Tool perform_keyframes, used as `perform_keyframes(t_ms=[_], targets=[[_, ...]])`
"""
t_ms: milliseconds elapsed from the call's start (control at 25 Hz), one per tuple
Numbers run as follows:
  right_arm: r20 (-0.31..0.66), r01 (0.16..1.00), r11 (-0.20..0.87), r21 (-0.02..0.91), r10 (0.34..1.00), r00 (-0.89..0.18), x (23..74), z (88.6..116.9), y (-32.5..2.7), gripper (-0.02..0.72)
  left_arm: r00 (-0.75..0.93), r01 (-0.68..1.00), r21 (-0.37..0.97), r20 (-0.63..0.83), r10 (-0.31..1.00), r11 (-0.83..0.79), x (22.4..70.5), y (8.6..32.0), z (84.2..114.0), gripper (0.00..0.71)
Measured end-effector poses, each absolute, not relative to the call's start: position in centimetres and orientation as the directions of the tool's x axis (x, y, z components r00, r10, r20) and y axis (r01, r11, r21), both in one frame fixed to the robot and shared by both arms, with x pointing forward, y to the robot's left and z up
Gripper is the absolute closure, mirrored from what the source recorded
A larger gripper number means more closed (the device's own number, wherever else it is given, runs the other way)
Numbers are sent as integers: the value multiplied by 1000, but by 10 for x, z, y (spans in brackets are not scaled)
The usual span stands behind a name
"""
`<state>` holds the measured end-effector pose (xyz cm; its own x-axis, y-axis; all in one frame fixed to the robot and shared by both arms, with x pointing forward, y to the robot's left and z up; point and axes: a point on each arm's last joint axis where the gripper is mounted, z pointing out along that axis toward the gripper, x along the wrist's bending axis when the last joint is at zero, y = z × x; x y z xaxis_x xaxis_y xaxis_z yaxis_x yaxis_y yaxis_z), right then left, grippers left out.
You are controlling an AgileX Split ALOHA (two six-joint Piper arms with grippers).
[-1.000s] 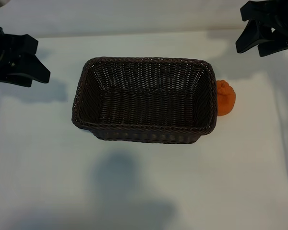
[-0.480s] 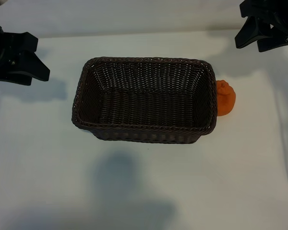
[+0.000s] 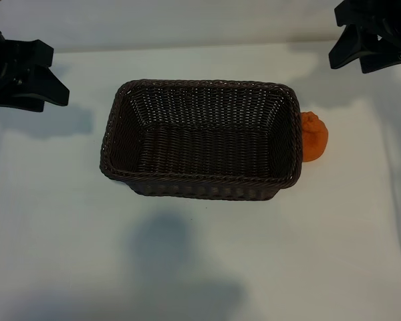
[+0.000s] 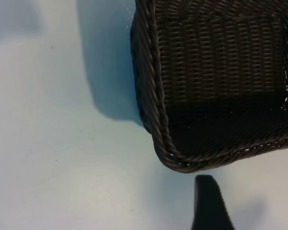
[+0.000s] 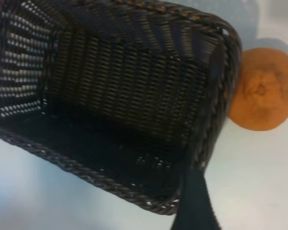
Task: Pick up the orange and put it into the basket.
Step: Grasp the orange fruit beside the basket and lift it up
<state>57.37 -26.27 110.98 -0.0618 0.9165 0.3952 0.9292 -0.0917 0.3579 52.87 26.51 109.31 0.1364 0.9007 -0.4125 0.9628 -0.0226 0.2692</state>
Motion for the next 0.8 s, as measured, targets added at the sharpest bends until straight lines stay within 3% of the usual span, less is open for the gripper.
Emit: perform_keyframes(t_ms=[520, 800], targets=[[360, 929, -45, 367, 928, -97, 573, 1109, -264, 225, 148, 961, 275, -409, 900, -33, 529, 265, 1093, 253], [292, 929, 19, 370, 947, -135, 575, 1103, -269, 225, 152, 960, 277, -408, 900, -37, 529, 265, 1093, 253]])
